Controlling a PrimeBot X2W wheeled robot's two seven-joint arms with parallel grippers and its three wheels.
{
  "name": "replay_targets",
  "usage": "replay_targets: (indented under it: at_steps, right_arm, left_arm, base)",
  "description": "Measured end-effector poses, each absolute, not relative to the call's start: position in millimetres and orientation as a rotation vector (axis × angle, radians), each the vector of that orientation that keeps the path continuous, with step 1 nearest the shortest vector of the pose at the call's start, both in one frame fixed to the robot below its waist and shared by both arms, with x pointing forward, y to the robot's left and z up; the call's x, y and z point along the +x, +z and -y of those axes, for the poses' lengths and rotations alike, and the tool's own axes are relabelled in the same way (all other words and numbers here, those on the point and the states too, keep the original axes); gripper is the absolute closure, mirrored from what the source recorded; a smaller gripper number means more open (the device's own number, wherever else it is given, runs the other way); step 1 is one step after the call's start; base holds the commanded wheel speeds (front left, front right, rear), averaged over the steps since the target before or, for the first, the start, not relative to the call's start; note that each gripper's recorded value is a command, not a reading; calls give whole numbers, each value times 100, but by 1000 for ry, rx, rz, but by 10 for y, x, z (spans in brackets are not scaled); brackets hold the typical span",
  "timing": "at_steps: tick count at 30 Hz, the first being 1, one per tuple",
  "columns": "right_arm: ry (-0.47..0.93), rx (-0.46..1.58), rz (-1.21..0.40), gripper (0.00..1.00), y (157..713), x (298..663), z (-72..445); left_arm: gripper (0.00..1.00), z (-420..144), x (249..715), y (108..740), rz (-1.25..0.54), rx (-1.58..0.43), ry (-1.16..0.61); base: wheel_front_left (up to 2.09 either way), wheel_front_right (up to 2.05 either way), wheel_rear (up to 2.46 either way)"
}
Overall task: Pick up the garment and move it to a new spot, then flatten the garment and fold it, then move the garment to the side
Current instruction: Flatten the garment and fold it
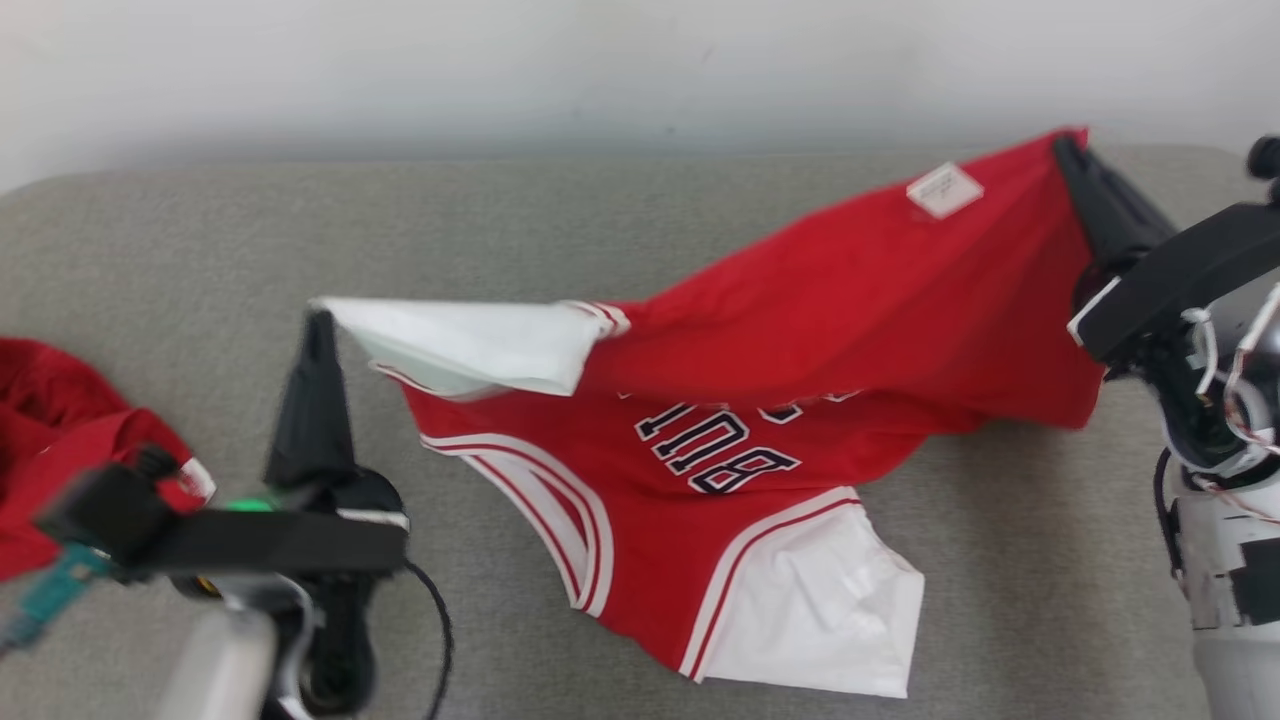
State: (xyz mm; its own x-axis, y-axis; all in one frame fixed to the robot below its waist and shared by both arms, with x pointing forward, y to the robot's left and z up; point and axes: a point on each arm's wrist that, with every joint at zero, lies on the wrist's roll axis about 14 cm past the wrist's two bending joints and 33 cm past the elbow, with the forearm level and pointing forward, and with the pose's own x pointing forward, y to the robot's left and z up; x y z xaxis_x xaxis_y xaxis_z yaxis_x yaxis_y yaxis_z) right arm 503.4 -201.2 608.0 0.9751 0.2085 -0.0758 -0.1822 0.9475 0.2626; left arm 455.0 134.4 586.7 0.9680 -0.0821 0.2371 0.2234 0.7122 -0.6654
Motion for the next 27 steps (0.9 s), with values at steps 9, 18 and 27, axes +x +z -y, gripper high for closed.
replay_targets:
  at_steps: [9, 18, 27]
  right_arm:
    - [273, 256, 223, 100, 7214, 4900, 2045]
    - [268, 140, 191, 100, 7205, 5567, 1971]
    - [174, 34, 388, 100, 7276, 6349, 2048]
  left_arm:
    - [100, -1321, 4770, 7236, 418, -629, -397]
    - [100, -1088, 5532, 7932, 477, -605, -527]
    - [100, -1296, 6298, 8221, 742, -457, -425]
  base:
    - [0, 0, 0]
    - [0, 0, 0]
    - [0, 0, 0]
